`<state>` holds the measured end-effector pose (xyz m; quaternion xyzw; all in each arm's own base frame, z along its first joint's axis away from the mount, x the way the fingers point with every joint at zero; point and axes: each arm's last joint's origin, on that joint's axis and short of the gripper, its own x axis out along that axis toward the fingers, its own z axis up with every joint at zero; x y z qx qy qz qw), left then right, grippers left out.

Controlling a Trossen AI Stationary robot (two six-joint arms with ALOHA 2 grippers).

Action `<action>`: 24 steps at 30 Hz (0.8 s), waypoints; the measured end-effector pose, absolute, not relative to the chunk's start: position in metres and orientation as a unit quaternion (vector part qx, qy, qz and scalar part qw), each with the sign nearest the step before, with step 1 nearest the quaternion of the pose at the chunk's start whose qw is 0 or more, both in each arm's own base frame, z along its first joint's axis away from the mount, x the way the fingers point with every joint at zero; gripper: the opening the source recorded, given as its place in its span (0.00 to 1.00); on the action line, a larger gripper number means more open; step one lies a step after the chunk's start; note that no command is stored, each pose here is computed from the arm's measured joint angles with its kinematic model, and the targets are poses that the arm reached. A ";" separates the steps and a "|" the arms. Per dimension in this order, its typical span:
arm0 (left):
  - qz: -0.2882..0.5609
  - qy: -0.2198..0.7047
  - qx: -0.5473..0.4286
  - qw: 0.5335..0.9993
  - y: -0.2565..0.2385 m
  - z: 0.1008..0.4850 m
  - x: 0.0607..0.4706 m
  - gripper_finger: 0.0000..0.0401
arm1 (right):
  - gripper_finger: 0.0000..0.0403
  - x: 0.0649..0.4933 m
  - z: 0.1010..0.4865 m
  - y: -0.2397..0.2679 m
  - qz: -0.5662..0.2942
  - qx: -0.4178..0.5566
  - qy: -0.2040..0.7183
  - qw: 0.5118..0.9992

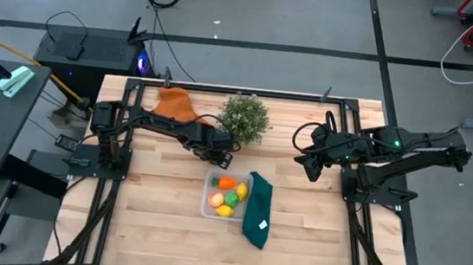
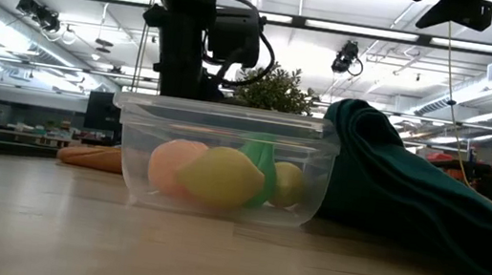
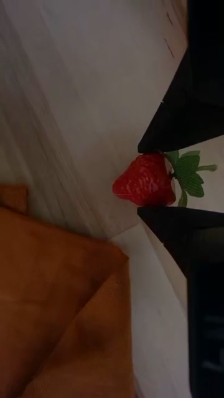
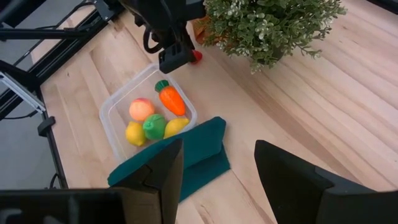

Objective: Pick and placing Produce into tupperware
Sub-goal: Put the red strawberry into the transparent bin

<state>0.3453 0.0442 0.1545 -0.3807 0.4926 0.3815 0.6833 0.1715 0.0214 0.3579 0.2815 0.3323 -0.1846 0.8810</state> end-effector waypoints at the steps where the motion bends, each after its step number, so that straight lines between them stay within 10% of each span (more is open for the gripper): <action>1: 0.379 0.494 -0.377 0.685 0.044 0.154 0.345 0.37 | 0.41 0.171 0.358 0.021 -0.185 0.282 0.332 0.881; 24: 0.345 0.505 -0.364 0.702 0.044 0.169 0.341 0.31 | 0.41 0.171 0.358 0.021 -0.186 0.286 0.331 0.880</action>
